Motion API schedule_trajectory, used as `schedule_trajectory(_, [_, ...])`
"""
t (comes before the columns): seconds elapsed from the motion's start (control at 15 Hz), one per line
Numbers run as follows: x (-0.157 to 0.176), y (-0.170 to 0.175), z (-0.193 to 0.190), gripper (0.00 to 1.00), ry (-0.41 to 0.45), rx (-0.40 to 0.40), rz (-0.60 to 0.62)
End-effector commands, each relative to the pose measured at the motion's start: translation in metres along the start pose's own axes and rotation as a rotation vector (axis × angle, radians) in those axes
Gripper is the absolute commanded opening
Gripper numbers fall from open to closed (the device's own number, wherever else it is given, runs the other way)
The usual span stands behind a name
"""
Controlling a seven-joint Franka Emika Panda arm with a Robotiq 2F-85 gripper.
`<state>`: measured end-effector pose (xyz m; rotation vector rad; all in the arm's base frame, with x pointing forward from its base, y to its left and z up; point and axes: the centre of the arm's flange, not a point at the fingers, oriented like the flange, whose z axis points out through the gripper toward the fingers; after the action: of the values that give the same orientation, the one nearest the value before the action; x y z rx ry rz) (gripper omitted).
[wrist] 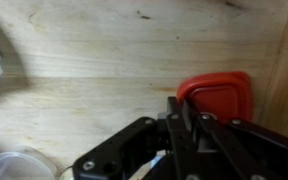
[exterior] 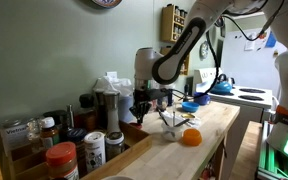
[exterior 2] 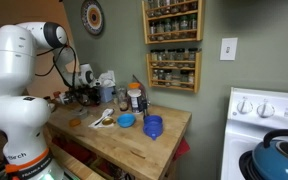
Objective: Pick up the red lid and put it on the upside down clear container
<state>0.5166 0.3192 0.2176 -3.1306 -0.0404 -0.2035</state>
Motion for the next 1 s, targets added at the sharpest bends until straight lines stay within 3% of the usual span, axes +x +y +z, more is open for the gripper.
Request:
schedule_trajectory(0.0, [-0.001,0.034,-0.02,0.0,-0.004,-0.046,0.046])
schedule_trajectory(0.2, [-0.001,0.062,-0.054,0.0,0.053,-0.048,0.108])
schedule_trajectory(0.27, [0.017,0.043,-0.027,0.0,0.033,-0.039,0.073])
schedule_trajectory(0.33, [0.018,0.051,-0.037,0.0,0.045,-0.037,0.087])
schedule_trajectory(0.4, [0.018,0.056,-0.045,0.25,0.052,-0.035,0.094])
schedule_trajectory(0.53, [0.012,0.044,-0.039,0.33,0.044,-0.012,0.002])
schedule_trajectory(0.87, [-0.003,0.02,-0.032,0.7,0.072,0.061,-0.167])
schedule_trajectory(0.93, [0.0,0.019,-0.037,0.77,0.065,0.023,-0.103])
